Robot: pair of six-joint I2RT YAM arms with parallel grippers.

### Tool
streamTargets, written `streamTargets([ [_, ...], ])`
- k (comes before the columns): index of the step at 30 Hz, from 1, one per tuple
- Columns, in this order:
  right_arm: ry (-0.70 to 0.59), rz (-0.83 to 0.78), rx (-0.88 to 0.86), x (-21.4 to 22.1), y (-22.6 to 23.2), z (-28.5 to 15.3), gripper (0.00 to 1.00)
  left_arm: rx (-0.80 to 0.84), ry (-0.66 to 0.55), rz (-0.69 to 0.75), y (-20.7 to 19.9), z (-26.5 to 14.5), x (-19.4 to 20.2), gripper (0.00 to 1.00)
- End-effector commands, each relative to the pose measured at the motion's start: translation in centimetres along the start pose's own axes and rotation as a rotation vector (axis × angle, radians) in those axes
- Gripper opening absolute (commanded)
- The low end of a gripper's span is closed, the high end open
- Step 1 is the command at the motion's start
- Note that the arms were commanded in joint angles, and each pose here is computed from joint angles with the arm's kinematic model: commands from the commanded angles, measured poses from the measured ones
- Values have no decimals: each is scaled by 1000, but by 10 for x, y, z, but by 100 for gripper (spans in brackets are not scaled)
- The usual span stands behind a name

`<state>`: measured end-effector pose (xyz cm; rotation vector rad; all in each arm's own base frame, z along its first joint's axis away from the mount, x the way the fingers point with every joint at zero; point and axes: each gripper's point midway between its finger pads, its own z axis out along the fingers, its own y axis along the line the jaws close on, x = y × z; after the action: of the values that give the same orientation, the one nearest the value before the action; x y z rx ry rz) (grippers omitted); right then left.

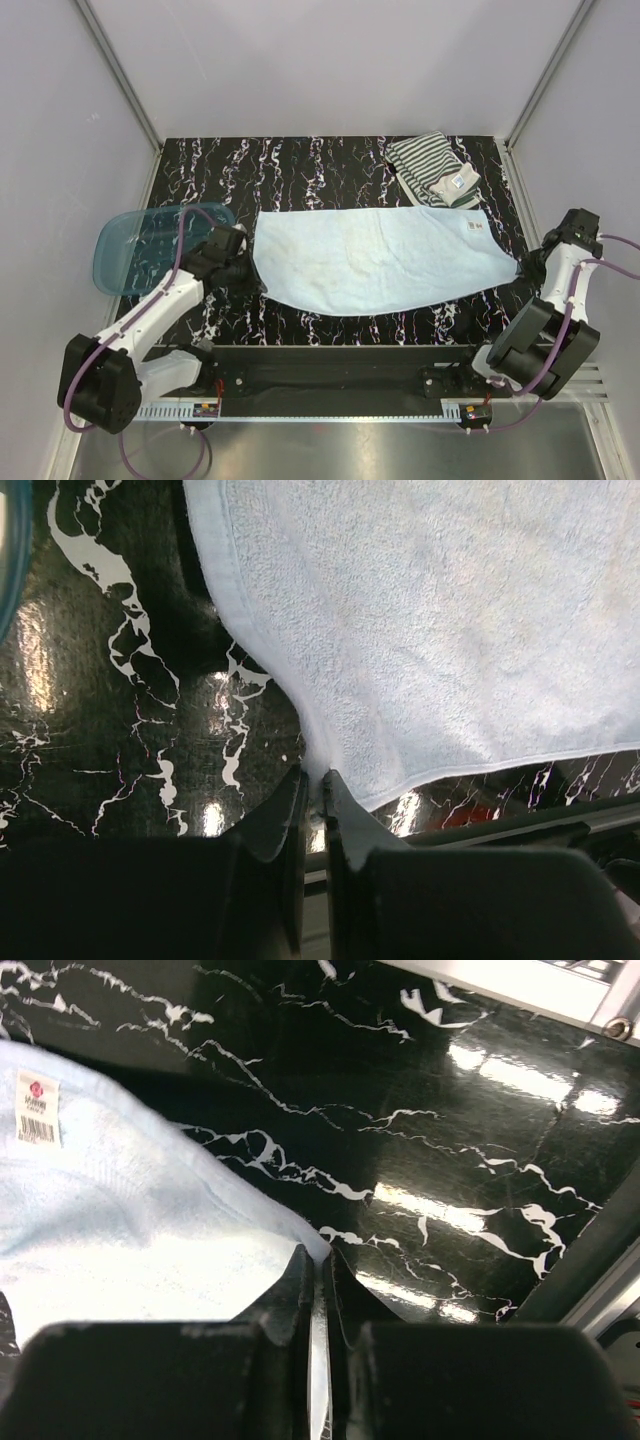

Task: Roll the towels
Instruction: Fold the towel

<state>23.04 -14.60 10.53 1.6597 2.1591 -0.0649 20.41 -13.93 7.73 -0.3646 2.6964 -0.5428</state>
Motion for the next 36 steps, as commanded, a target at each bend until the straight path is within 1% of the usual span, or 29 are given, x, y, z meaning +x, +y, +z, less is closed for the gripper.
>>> streamTargets([
  [1, -52, 61, -24, -10, -4, -8, 0, -7, -55, 3, -10, -22, -17, 0],
  [4, -38, 69, -108, 1, 5, -9, 0, -44, -82, 13, -7, -35, -22, 0],
  [5, 21, 42, -169, 14, 13, -6, 0, -50, -119, 17, -9, -43, -32, 0],
  [6, 41, 36, -191, 18, 17, -3, 0, -56, -127, 12, -10, -46, -37, 0],
  [10, 133, 16, -196, 26, 25, 17, 0, -60, -135, 1, -14, -50, -60, 0],
  [13, 177, 9, -226, 20, 46, 21, 0, -76, -159, 3, -20, -51, -86, 0],
  [14, 170, -2, -260, 13, 63, 16, 0, -76, -158, -1, -22, -49, -92, 0],
  [15, 162, -15, -265, 9, 71, 15, 0, -77, -161, -8, -25, -47, -106, 0],
  [16, 175, -29, -248, 9, 76, 19, 0, -75, -155, -9, -27, -46, -111, 0],
  [17, 141, -70, -266, 0, 93, 12, 0, -77, -159, -11, -29, -45, -118, 0],
  [18, 134, -83, -259, -4, 99, 12, 0, -91, -147, -22, -26, -37, -124, 0],
  [20, 128, -105, -256, -13, 113, 12, 0, -83, -169, -24, -34, -38, -142, 0],
  [21, 128, -109, -253, -15, 117, 13, 0, -102, -152, -31, -30, -29, -147, 0],
  [22, 119, -113, -258, -23, 125, 15, 0, -97, -174, -31, -35, -32, -160, 0],
  [24, 121, -119, -247, -29, 130, 18, 0, -117, -160, -43, -32, -21, -171, 0],
  [25, 123, -120, -242, -36, 136, 23, 0, -117, -175, -47, -35, -21, -179, 0],
  [28, 167, -118, -244, -34, 148, 35, 0, -144, -165, -63, -30, -8, -191, 0],
  [30, 159, -125, -266, -38, 162, 34, 0, -155, -160, -69, -31, 0, -199, 0],
  [31, 177, -145, -257, -29, 168, 38, 0, -168, -165, -71, -29, 3, -202, 0],
  [32, 158, -158, -258, -33, 175, 37, 0, -168, -172, -70, -30, 3, -207, 0],
  [36, 184, -195, -249, -22, 186, 48, 0, -200, -137, -76, -24, 23, -213, 0],
])
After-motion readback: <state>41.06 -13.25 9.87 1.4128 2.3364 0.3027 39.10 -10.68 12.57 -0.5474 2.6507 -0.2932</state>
